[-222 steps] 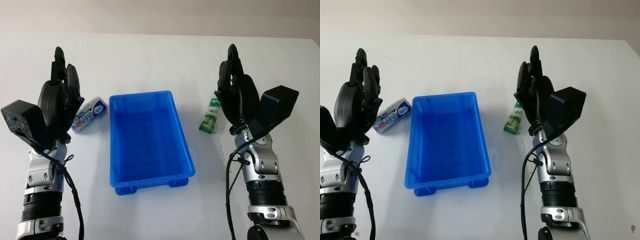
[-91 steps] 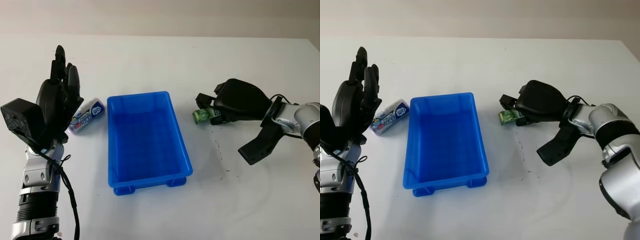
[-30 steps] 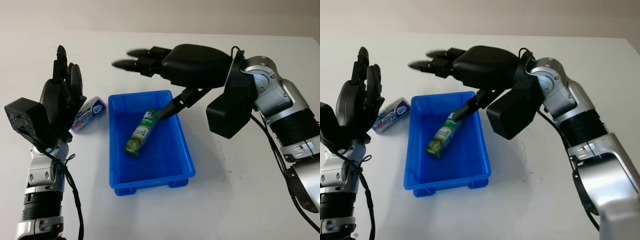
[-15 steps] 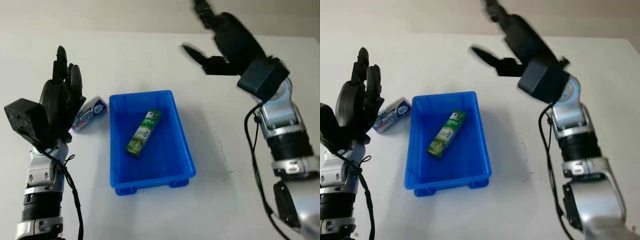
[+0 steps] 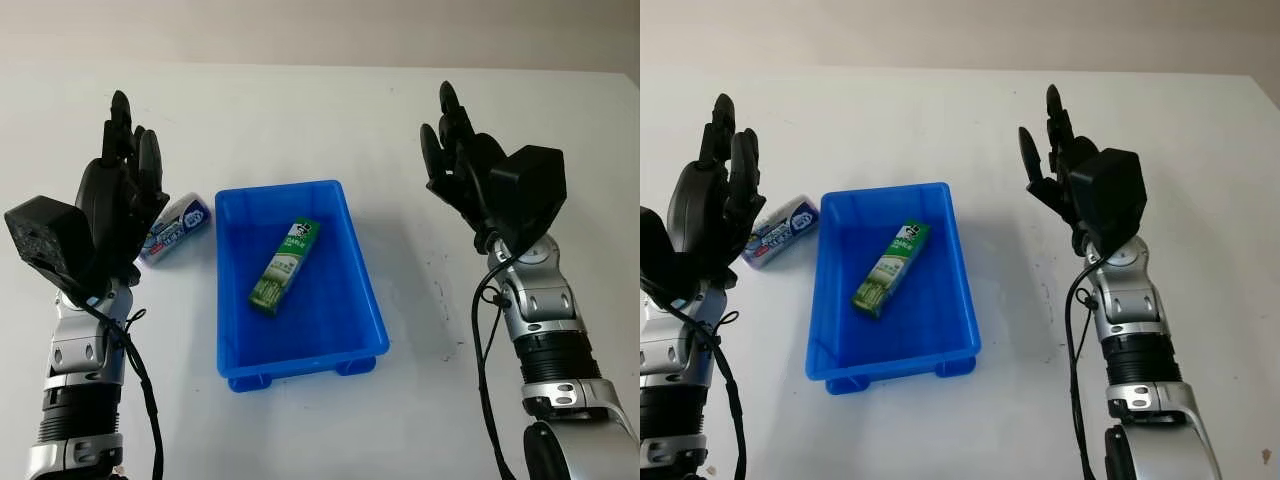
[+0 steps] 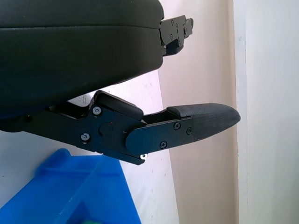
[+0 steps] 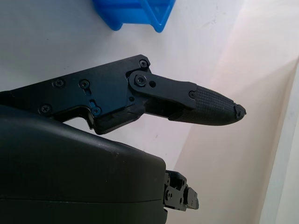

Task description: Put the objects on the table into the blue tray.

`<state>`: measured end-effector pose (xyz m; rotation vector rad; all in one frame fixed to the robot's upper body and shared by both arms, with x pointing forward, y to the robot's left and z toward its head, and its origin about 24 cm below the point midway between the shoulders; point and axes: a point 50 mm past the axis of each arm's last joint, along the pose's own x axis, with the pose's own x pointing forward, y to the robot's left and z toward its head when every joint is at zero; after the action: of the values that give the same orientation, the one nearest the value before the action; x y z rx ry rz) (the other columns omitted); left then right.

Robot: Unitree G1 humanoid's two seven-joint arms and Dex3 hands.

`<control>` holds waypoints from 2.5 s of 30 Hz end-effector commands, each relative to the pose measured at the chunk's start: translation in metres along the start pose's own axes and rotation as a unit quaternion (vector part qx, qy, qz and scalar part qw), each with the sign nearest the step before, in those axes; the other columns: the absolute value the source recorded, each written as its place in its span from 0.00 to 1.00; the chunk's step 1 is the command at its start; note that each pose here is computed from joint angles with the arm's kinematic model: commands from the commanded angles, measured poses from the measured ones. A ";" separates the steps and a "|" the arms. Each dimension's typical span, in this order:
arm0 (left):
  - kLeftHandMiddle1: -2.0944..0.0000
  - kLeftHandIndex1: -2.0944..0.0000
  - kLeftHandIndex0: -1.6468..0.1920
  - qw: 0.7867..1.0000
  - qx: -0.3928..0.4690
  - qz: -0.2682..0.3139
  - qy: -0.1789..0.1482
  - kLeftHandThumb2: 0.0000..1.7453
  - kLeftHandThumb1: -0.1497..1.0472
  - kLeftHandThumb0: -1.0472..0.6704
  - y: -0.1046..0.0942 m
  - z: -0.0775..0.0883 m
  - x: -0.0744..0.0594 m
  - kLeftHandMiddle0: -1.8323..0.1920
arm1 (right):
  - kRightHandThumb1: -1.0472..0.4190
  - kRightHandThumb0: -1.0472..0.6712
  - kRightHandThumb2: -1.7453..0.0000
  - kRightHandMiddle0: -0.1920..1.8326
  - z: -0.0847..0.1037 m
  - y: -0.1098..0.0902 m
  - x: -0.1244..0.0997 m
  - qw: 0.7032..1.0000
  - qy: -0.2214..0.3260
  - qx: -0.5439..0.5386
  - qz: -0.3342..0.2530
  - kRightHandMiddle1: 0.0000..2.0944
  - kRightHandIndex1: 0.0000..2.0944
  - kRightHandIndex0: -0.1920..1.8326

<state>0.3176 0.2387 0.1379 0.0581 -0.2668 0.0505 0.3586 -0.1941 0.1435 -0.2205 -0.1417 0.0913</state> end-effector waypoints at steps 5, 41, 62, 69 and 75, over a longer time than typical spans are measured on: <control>0.98 0.99 1.00 1.000 0.009 -0.005 -0.008 0.36 1.00 0.14 0.003 0.004 0.002 0.99 | 0.00 0.17 0.56 0.00 -0.009 0.001 -0.003 0.999 -0.003 0.040 -0.012 0.00 0.00 0.00; 0.97 0.97 0.96 0.778 0.580 -0.072 0.229 0.07 1.00 0.05 0.018 0.053 0.025 0.95 | 0.00 0.18 0.56 0.00 -0.009 0.005 -0.006 0.999 -0.013 0.045 -0.017 0.00 0.00 0.00; 0.97 0.97 0.97 0.726 0.606 -0.163 0.283 0.04 0.99 0.07 0.019 0.005 0.009 0.94 | 0.00 0.18 0.56 0.00 -0.008 0.003 -0.006 0.999 -0.016 0.048 -0.015 0.00 0.00 0.00; 0.96 0.96 0.94 0.703 0.618 -0.183 0.301 0.04 1.00 0.07 0.020 -0.011 0.006 0.91 | 0.00 0.18 0.57 0.00 -0.008 0.003 -0.005 0.998 -0.017 0.055 -0.016 0.00 0.00 0.00; 0.09 0.45 1.00 0.697 0.637 -0.153 0.291 0.05 1.00 0.17 0.020 -0.025 0.007 0.94 | 0.00 0.17 0.57 0.00 -0.008 0.002 -0.006 0.998 -0.016 0.062 -0.015 0.00 0.00 0.00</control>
<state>0.3338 0.2604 0.1411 1.4791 0.4075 -0.0591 0.3549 -0.1916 0.1302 -0.0972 -0.1539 0.0802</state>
